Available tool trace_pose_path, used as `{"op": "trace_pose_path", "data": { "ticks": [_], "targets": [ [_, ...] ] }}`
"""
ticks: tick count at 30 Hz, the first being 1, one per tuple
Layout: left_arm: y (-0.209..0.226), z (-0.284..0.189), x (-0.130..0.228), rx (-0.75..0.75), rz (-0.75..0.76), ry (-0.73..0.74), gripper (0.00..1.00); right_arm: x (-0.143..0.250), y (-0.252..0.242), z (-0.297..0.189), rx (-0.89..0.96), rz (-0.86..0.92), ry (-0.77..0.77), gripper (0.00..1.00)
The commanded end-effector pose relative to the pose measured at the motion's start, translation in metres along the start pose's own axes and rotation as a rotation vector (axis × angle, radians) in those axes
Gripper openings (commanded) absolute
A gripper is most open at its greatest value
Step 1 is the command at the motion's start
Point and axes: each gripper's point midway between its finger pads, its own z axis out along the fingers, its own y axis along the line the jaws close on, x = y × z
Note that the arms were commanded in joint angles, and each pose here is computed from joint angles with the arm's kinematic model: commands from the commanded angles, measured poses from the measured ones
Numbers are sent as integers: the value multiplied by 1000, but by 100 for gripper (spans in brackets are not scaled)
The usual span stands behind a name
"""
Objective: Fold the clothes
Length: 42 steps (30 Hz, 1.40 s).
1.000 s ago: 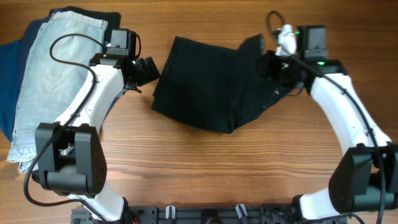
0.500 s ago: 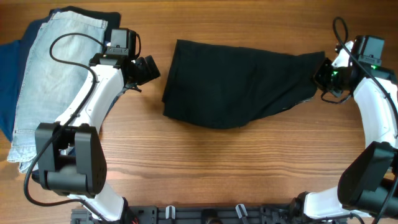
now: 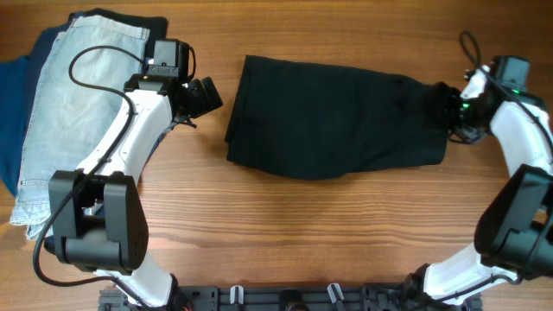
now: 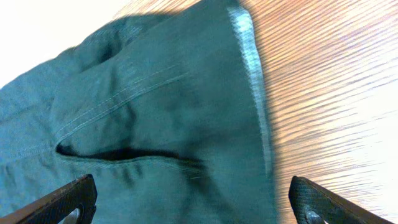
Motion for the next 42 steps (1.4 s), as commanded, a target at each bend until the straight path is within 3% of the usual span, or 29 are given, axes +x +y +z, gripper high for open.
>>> {"op": "trace_pose_path", "data": {
  "ticks": [1,13,19,34,42],
  "targets": [
    [0,5,3,2,-11,20,100,-15,-30,-12,-23,-36,-33,100],
    [0,5,3,2,-11,19,100,-3,-29,27,-227,-194,35,95],
    [0,5,3,2,-11,18,100,8,-29,54,-296,-154,85,92],
    [6,5,0,-31,-11,0,100,-39,-37,73,-274,25,-68,97],
    [6,5,3,-27,-11,15,100,-7,-36,113,-274,41,45,96]
  ]
}}
